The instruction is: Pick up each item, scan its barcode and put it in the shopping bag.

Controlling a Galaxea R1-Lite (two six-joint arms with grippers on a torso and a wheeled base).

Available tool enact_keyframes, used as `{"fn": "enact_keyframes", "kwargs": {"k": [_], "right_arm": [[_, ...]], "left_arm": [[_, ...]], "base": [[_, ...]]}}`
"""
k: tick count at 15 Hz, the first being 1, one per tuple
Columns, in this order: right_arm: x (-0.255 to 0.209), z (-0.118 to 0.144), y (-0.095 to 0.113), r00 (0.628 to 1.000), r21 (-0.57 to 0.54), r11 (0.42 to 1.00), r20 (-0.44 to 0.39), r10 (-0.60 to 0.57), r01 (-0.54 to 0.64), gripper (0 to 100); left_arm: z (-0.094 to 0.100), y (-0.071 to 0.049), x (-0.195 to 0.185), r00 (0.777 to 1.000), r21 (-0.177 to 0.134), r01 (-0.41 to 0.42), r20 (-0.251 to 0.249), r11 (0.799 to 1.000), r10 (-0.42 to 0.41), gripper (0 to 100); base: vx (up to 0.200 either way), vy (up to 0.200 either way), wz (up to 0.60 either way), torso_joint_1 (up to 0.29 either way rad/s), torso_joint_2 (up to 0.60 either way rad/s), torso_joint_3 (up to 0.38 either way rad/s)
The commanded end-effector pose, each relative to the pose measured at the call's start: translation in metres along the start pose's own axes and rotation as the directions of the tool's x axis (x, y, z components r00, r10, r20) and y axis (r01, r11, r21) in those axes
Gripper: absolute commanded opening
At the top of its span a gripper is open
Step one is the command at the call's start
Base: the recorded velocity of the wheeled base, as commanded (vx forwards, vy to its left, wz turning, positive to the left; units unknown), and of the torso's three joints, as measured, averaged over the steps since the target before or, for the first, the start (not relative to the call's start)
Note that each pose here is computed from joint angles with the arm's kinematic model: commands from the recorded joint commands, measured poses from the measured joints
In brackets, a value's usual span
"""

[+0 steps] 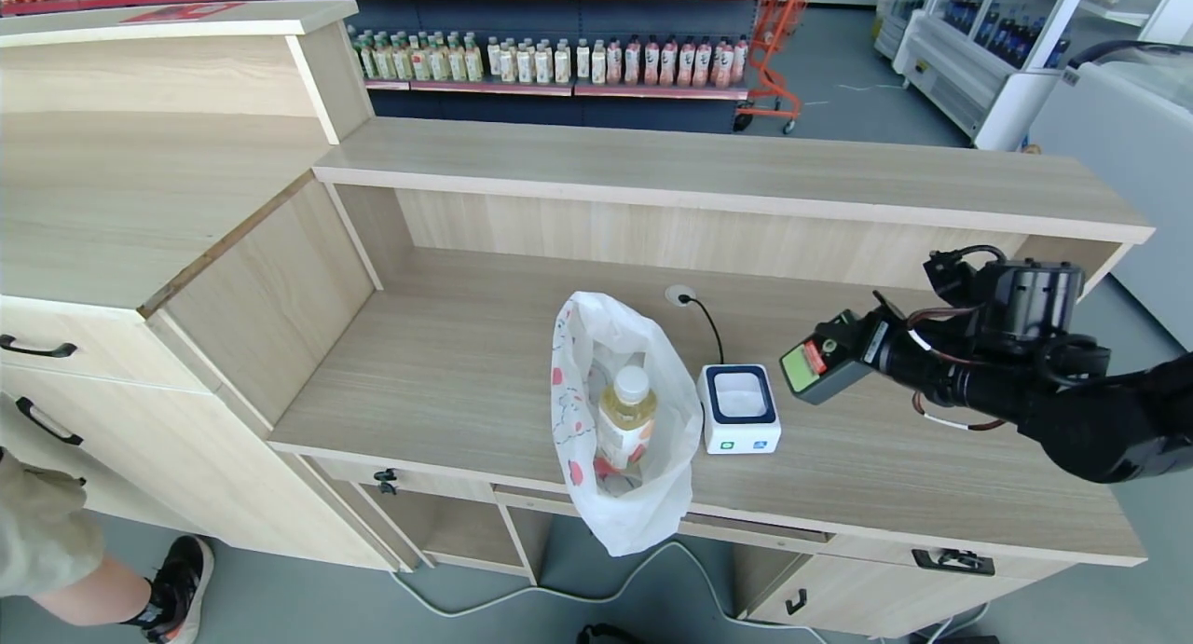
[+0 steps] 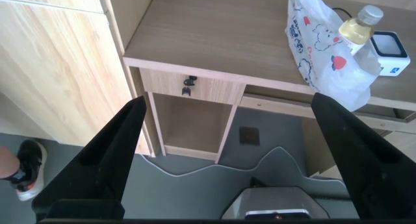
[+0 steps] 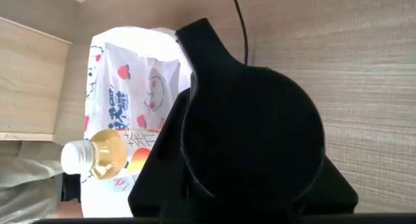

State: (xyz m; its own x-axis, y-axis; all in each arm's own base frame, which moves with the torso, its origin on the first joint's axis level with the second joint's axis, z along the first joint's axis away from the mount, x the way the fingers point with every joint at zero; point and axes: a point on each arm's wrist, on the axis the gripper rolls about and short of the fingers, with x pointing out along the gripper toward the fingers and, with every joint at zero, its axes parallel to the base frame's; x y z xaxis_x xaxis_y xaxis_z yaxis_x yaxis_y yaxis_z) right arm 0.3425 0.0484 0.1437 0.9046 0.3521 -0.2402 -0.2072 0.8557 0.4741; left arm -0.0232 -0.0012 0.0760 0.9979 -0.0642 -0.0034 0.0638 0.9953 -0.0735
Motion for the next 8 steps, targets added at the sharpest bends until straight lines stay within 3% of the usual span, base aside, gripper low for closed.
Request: {"fn": "enact_keyframes", "kwargs": {"k": [1, 8], "right_arm": [[0.02, -0.017, -0.007, 0.998, 0.014, 1.0, -0.058, -0.009, 0.009, 0], [0.04, -0.018, 0.002, 0.998, -0.001, 0.999, -0.058, 0.033, -0.033, 0]], "left_arm": [[0.0, 0.0, 0.0, 1.0, 0.0, 0.0, 0.0, 1.0, 0.0, 100], [0.0, 0.0, 0.0, 1.0, 0.0, 0.0, 0.0, 1.0, 0.0, 100]], "base": [[0.0, 0.0, 0.0, 0.0, 0.0, 0.0], [0.0, 0.0, 0.0, 0.0, 0.0, 0.0]]}}
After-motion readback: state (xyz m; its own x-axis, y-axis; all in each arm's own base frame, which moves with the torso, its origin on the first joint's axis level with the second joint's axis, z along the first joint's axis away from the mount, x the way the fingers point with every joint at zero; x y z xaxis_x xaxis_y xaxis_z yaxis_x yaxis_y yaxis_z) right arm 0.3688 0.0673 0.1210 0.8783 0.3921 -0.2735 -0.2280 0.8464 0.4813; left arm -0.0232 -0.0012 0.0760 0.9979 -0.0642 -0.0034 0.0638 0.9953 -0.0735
